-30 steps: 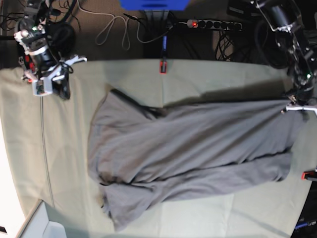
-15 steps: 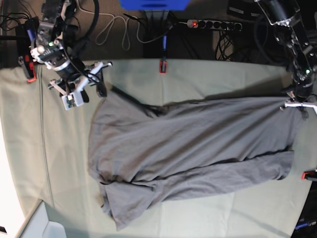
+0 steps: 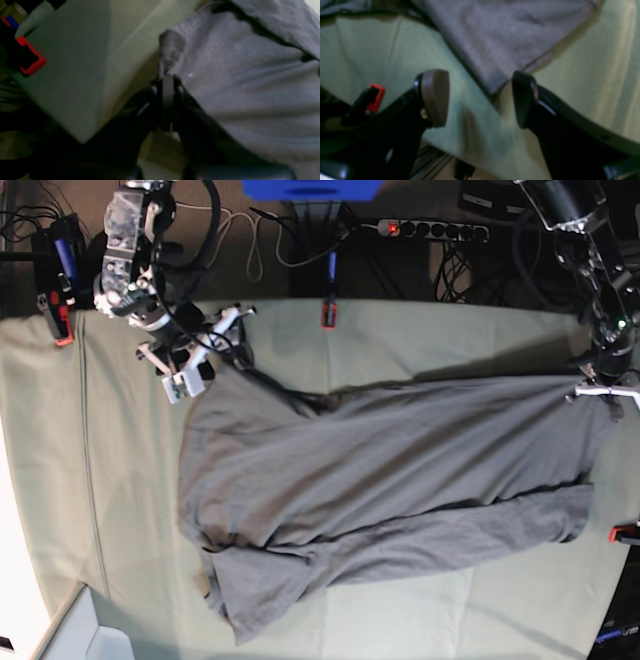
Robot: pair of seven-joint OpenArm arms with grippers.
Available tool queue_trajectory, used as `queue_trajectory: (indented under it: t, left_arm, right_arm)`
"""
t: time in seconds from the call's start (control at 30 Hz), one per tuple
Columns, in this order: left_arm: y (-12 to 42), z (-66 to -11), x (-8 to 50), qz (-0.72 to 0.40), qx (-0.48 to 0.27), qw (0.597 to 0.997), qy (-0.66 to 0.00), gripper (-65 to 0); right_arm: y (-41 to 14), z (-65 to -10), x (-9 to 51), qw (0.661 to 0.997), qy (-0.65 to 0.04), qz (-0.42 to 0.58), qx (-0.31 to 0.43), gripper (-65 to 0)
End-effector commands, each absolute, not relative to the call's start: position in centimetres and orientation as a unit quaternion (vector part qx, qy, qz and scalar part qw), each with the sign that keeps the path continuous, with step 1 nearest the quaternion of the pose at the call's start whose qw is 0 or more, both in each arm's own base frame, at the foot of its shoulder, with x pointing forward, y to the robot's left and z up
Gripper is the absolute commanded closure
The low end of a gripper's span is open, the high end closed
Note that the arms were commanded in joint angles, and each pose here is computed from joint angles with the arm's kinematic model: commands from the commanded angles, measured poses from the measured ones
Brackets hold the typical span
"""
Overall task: Layout the t-shirt on the table in an organized manner, then fold the t-shirt properly
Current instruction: 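Pull the held corners apart with both grippers to stretch the shirt, then lift the shirt with both grippers, swing it up and lay it down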
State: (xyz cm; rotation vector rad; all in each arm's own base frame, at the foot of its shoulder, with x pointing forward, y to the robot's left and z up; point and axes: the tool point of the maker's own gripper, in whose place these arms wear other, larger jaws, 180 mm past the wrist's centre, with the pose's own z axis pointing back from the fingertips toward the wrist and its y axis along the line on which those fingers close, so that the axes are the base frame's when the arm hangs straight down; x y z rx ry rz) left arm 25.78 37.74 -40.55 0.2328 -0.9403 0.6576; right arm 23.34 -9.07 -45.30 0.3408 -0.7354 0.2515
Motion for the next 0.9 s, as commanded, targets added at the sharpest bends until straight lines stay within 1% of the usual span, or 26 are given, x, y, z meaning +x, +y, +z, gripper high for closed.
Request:
queue_trajectory:
  t: [0.0,0.1,0.17,0.23,0.27,0.33,0.4,0.43,0.6,0.7,0.87]
  left_arm:
    - [38.7,-39.0,26.4,0.305,0.122,0.821,-0.467,-0.1]
    - [38.7,-39.0,26.4,0.305,0.122,0.821,-0.467,-0.1]
    - [38.8,-38.9,26.4,0.305,0.123,0.821,-0.467,-0.1]
    - [38.8,-38.9,26.3,0.305,0.123,0.820,-0.467,-0.1]
    - [38.8,-38.9,26.3,0.305,0.123,0.820,-0.467,-0.1]
    - [38.8,-38.9,26.3,0.305,0.123,0.820,-0.467,-0.1]
    - [38.8,-39.0,26.3,0.306,0.123,0.821,-0.466,-0.1]
    - [38.8,-39.0,26.3,0.306,0.123,0.821,-0.466,-0.1]
    - [38.8,-39.1,25.6,0.302,0.126,0.825,-0.461,-0.1]
    - [38.7,-38.8,25.2,0.297,0.131,0.824,-0.464,-0.1]
    - [38.1,-38.2,24.2,0.289,0.135,0.823,-0.469,-0.1]
  right_arm:
    - [-8.6,-44.4,24.4,0.901,-0.376,0.128,0.176,-39.5]
    - [-8.6,-45.1,24.7,0.903,-0.369,0.125,0.181,-39.0]
    - [-8.6,-45.7,25.1,0.905,-0.363,0.122,0.185,-35.2]
    - [-8.9,-46.0,25.5,0.906,-0.360,0.122,0.184,-28.6]
    - [-9.0,-46.1,25.7,0.906,-0.360,0.121,0.185,-24.3]
    - [-9.0,-46.1,26.0,0.906,-0.361,0.121,0.186,-14.2]
    - [-9.2,-45.6,26.3,0.904,-0.367,0.124,0.182,-1.9]
    - [-9.3,-45.3,26.3,0.903,-0.370,0.126,0.179,0.0]
    - [-11.2,-41.8,25.4,0.888,-0.412,0.146,0.140,0.0]
    - [-13.4,-38.8,24.0,0.877,-0.450,0.132,0.103,0.0]
    - [-15.5,-35.8,21.0,0.868,-0.482,0.101,0.063,0.0]
